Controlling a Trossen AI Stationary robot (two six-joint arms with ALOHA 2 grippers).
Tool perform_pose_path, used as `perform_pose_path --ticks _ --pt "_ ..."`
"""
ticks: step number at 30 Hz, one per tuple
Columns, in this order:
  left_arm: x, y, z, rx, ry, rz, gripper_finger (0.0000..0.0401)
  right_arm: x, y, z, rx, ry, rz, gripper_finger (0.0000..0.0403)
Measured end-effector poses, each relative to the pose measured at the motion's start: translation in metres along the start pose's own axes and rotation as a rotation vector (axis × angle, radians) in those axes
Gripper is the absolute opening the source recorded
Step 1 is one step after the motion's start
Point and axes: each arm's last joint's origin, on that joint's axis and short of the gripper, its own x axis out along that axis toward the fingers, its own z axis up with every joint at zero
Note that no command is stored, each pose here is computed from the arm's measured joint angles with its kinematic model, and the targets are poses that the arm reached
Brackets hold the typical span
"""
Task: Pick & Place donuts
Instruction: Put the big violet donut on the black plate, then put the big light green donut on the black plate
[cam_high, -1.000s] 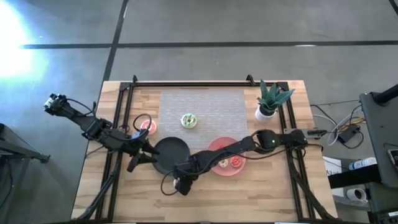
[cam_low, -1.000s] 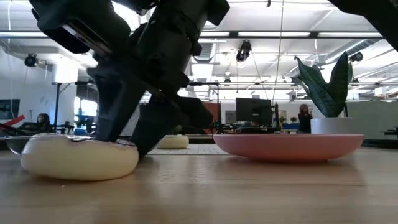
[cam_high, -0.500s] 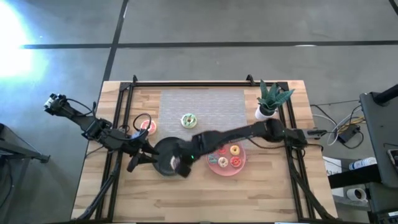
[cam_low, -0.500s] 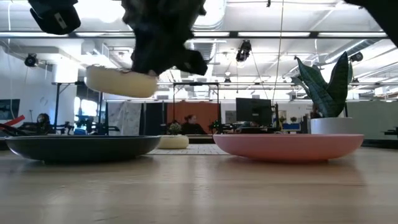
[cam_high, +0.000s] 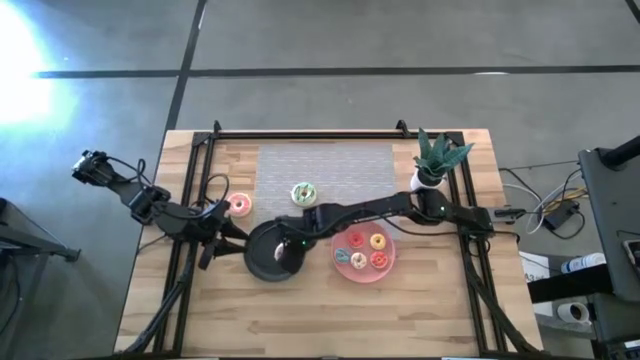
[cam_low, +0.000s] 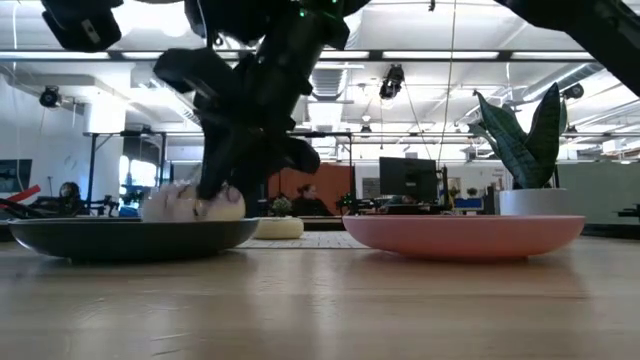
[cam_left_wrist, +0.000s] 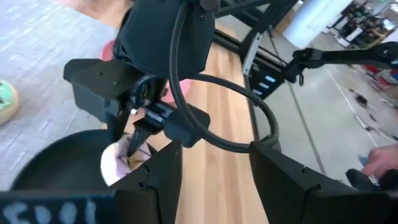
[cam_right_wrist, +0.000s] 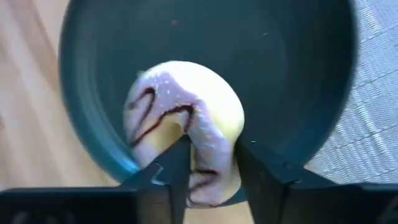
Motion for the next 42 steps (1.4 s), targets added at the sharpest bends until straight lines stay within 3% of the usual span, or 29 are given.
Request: perform_pose_path --ticks 8,14,19,24,27,30,42 --pt "-0.006 0.003 0.000 0.012 -0.021 0.023 0.0160 -0.002 0.002 0.000 -0.043 -0.040 -0.040 0.0208" --pt "-0.006 0.005 -0.002 0.013 0.004 0.044 0.0160 -0.041 0.003 0.008 -0.078 -0.085 -0.076 0.0232" --pt "-0.006 0.005 -0.002 0.013 0.000 0.049 0.0160 -0.049 -0.038 0.017 0.006 -0.059 -0.309 0.0237" --pt "-0.006 0.006 -0.002 0.017 -0.005 0.056 0.0160 -0.055 -0.104 0.056 0.198 -0.089 -0.297 0.0235" --pt "-0.006 0.006 -0.002 0.016 -0.005 0.056 0.0160 -0.048 -0.135 0.066 0.248 -0.064 -0.291 0.0237" --pt "-0.006 0.006 -0.002 0.016 -0.005 0.056 0.0160 -0.045 -0.147 0.070 0.238 -0.041 -0.249 0.0237" --pt "-0.006 0.006 -0.001 0.015 -0.023 0.076 0.0160 -0.010 -0.163 0.069 0.243 -0.037 -0.322 0.0215"
